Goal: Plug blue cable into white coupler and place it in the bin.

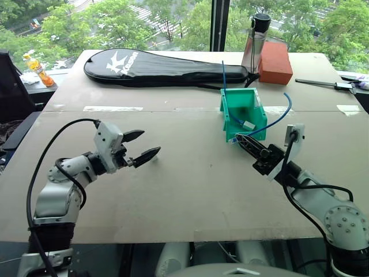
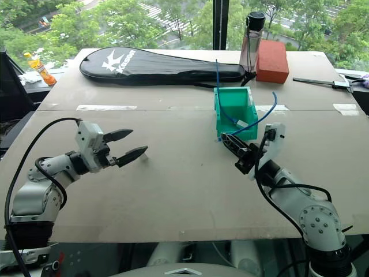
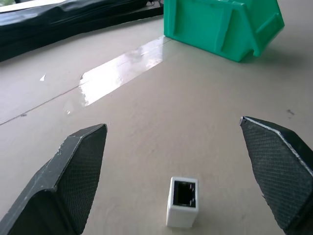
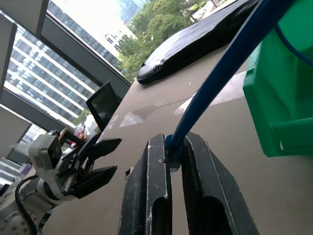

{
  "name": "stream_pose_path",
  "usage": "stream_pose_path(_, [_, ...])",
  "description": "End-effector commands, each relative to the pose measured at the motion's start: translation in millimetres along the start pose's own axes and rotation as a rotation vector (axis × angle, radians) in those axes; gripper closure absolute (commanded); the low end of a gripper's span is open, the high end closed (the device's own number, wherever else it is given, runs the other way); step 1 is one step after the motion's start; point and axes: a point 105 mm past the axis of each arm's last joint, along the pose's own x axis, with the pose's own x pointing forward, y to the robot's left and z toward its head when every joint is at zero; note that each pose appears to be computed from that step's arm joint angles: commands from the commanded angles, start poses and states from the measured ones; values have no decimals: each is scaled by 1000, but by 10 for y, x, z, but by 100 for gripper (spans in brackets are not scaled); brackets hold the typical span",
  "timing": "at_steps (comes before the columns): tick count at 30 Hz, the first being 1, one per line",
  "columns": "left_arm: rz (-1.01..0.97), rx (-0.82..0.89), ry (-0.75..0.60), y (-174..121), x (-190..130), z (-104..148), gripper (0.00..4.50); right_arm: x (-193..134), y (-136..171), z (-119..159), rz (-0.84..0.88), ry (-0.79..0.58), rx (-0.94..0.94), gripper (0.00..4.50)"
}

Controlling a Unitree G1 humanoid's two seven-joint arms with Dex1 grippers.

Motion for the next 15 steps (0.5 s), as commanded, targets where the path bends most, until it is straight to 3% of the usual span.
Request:
stream_pose_path(1, [6, 31, 43, 14, -89, -151, 4, 12, 71, 40, 43, -9, -21, 450])
stream_pose_path(12, [-24, 78, 60, -51, 99, -346, 4, -34, 46, 61, 33, -12, -51, 450])
stream_pose_path(15, [-36, 94, 71, -64, 110, -400, 134, -55, 44, 75, 27, -16, -58, 450])
